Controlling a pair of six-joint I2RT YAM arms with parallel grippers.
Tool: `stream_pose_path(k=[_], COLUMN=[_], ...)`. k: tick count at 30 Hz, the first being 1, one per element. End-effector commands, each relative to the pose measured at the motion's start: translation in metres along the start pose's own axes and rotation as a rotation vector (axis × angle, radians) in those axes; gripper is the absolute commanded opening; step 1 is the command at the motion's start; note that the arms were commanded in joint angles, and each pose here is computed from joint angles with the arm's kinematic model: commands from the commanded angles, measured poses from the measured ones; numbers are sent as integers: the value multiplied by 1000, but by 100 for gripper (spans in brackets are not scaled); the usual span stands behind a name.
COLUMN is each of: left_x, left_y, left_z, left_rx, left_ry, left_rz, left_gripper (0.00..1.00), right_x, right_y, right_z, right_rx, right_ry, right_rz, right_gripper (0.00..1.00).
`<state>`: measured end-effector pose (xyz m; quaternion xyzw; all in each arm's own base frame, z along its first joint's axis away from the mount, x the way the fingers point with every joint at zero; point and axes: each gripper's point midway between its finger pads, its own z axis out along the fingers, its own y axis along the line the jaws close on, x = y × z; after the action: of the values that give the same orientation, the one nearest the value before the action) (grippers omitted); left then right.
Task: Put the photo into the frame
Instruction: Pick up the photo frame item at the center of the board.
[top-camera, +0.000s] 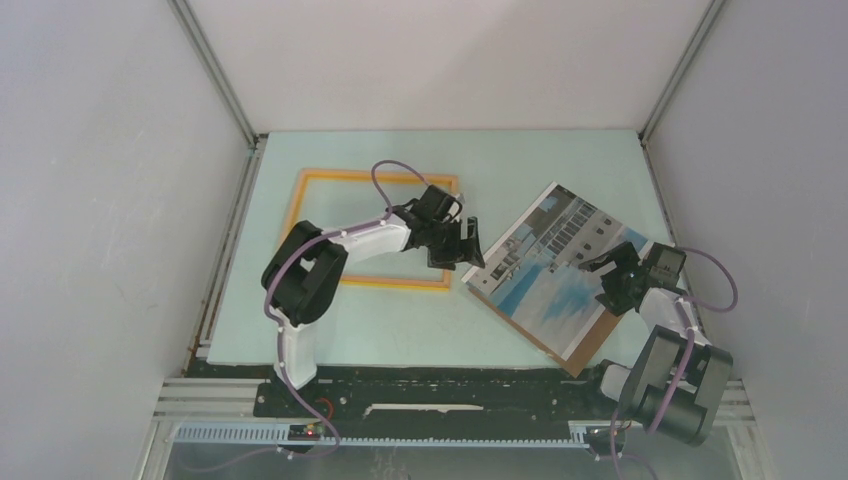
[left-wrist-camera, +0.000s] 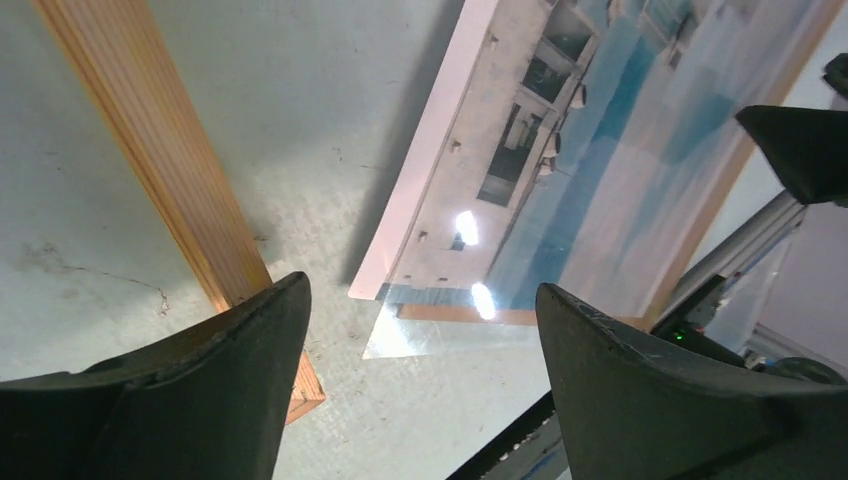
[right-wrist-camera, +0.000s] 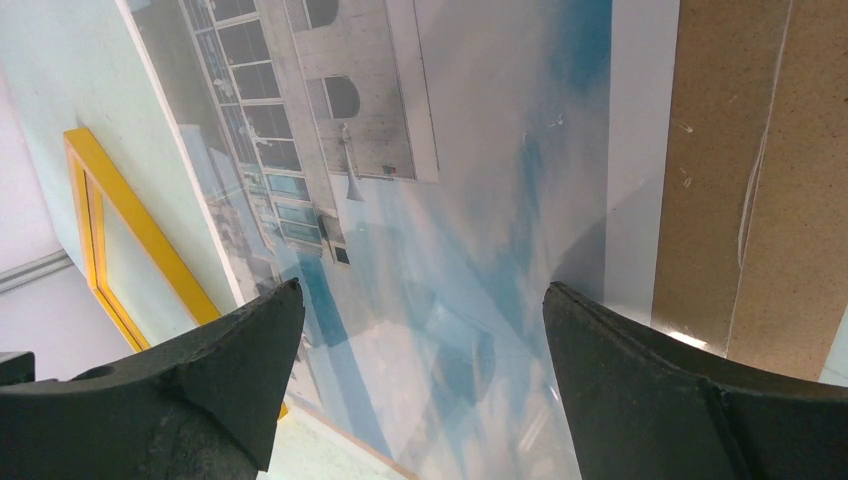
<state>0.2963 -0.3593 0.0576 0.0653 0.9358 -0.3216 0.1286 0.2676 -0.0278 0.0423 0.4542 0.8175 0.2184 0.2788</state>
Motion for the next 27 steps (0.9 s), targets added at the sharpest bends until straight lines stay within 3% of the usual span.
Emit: stream_pose_path(k=[1,15,20,27], left_x=[5,31,39,33], left_y=[2,1,-15,-40], left_z=[2,16,15,-5], left_rx=[-79,-103,-16,77], left_ry=[14,80,119,87], left_rz=[74,59,52,52], left_gripper=[89,91,88,82], right_x=[7,9,12,21], right_y=[-10,-9,-10,-12], right_z=[1,2,5,10], right_rx=[38,32,39,41], right_ry=[12,18,33,62], right_rz=[7,10,9,3], right_gripper=[97,97,97,97])
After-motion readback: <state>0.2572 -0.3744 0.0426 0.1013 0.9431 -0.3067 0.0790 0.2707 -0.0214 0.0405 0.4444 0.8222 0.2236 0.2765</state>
